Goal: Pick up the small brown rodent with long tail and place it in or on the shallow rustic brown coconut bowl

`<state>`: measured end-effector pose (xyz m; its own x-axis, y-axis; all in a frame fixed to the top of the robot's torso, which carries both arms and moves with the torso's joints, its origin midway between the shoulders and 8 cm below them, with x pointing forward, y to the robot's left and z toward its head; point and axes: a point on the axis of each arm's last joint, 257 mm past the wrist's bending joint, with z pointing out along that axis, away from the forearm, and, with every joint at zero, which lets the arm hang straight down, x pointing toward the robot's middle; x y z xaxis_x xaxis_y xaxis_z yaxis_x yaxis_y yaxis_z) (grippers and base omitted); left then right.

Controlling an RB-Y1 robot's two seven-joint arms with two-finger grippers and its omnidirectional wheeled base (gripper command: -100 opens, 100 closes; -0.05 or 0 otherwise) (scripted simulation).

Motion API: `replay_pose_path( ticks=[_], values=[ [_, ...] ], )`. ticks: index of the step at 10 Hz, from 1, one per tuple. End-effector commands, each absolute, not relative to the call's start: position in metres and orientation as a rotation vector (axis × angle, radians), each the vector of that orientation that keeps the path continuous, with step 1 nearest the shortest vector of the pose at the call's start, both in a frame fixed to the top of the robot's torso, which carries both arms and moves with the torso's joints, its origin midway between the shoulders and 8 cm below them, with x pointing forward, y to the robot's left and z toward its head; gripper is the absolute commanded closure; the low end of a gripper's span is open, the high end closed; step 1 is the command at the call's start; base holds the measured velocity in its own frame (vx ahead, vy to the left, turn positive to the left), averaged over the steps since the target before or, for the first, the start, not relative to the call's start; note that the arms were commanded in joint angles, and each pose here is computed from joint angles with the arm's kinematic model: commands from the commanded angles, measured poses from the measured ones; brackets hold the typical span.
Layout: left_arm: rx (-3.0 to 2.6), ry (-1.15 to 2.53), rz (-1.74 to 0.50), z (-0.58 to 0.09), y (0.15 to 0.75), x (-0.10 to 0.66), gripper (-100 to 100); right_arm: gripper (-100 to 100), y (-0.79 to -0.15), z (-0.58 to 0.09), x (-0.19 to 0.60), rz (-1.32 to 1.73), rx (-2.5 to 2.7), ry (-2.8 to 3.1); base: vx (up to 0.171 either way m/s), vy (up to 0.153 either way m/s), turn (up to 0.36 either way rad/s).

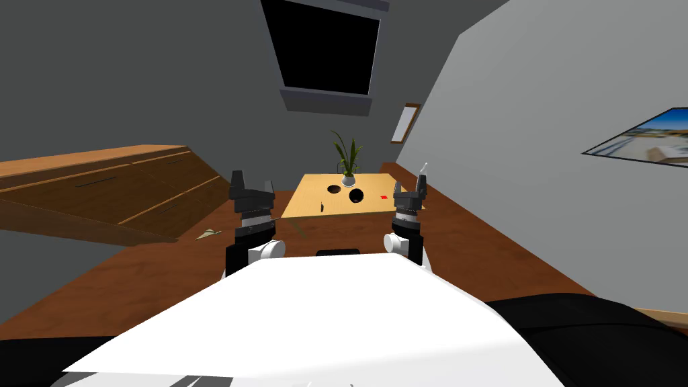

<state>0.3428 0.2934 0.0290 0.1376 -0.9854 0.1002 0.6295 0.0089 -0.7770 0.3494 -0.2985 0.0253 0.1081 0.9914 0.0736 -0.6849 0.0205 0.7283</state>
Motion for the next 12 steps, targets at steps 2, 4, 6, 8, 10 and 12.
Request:
replay_pose_path(
  ticks=[2, 4, 6, 8, 10, 12],
  values=[
    [-0.805, 0.639, -1.374, 0.018, 0.293, 0.352, -100, 0, -0.298, 0.025, 0.349, 1.403, 0.718, 0.541, 0.009, -0.026, -0.047],
    [-0.840, 0.703, -1.370, 0.001, 0.299, 0.364, -100, 0, -0.298, 0.025, 0.349, 1.403, 0.718, 0.541, 0.032, -0.054, -0.075],
    [-0.909, 0.758, -1.356, -0.021, 0.313, 0.377, -100, 0, -0.298, 0.025, 0.349, 1.403, 0.718, 0.541, 0.040, -0.071, -0.094],
    [-0.958, 0.780, -1.349, -0.035, 0.324, 0.384, -100, 0, -0.298, 0.025, 0.349, 1.403, 0.718, 0.541, 0.044, -0.088, -0.085],
    [-1.050, 0.806, -1.318, -0.060, 0.350, 0.395, -100, 0, -0.298, 0.025, 0.349, 1.403, 0.718, 0.541, 0.040, -0.085, -0.121],
    [-1.128, 0.810, -1.307, -0.077, 0.366, 0.400, -100, 0, -0.298, 0.025, 0.349, 1.403, 0.718, 0.541, 0.040, -0.062, -0.064]
  ],
)
